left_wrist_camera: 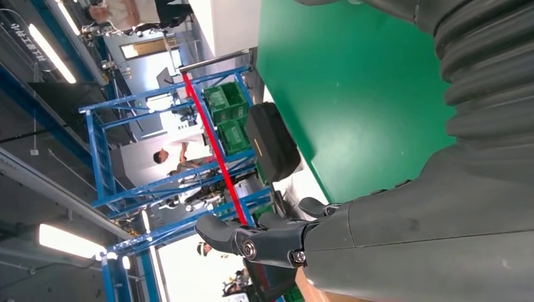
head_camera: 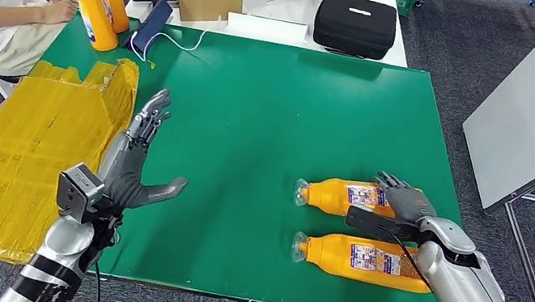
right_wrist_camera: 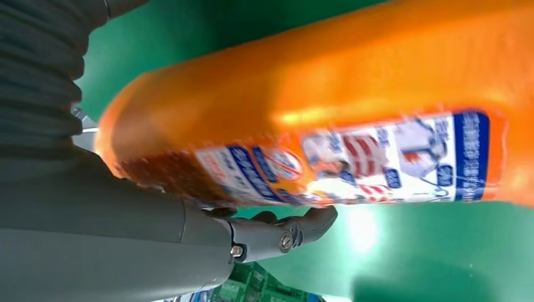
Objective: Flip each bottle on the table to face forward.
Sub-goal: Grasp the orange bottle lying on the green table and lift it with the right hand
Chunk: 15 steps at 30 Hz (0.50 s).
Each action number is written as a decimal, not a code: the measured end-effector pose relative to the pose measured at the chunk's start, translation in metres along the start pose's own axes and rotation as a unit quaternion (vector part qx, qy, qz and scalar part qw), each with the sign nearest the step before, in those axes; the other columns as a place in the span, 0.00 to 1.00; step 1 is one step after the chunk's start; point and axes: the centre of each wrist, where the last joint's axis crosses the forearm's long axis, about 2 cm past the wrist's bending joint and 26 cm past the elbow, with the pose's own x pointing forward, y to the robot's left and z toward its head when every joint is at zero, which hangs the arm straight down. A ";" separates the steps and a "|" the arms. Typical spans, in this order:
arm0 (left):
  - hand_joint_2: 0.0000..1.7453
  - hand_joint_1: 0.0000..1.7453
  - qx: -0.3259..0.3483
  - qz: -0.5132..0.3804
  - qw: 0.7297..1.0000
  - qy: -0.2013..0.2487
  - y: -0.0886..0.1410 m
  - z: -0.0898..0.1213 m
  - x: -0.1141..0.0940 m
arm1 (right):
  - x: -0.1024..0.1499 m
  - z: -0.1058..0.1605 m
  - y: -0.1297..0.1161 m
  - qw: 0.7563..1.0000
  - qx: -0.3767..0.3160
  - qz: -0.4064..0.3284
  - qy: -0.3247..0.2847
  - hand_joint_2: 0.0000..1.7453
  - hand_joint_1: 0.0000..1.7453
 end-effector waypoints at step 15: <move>1.00 0.00 0.001 0.008 1.000 0.008 -0.002 -0.001 -0.004 | 0.005 -0.009 0.000 1.000 0.018 0.013 -0.001 1.00 0.99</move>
